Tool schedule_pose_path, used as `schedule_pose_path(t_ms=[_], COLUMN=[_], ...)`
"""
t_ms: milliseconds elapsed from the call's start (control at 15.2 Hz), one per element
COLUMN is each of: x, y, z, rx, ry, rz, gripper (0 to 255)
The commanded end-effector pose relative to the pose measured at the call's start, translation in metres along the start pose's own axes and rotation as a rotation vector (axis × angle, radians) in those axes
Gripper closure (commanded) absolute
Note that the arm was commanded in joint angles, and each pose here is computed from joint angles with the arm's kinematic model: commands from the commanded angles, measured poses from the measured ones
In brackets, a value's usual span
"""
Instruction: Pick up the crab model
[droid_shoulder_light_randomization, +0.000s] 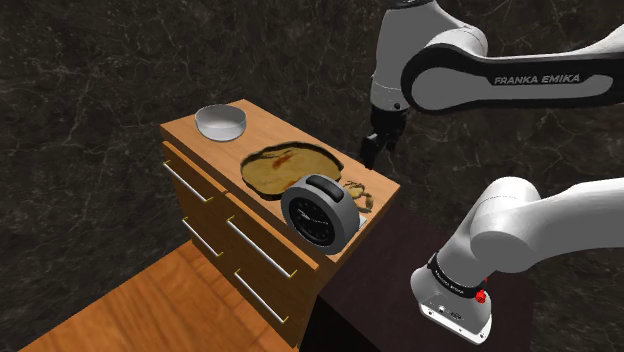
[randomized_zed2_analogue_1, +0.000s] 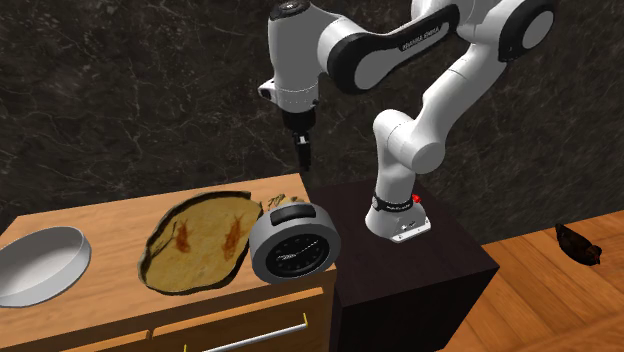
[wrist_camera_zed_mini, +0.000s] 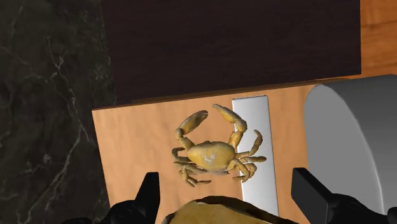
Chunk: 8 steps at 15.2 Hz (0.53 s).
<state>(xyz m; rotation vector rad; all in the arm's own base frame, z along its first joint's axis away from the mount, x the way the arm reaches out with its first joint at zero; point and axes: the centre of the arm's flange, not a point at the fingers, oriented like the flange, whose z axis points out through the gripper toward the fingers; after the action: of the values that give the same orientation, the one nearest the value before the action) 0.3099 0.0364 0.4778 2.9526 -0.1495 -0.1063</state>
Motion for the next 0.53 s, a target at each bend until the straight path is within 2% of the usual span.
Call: schedule_pose_path(t_ms=[0, 462], x=[-0.002, 0.008], y=[-0.011, -0.05], z=[0.022, 0.109], rx=[-0.015, -0.069], ry=[0.012, 0.046], rz=[0.028, 0.121], gripper=[0, 0])
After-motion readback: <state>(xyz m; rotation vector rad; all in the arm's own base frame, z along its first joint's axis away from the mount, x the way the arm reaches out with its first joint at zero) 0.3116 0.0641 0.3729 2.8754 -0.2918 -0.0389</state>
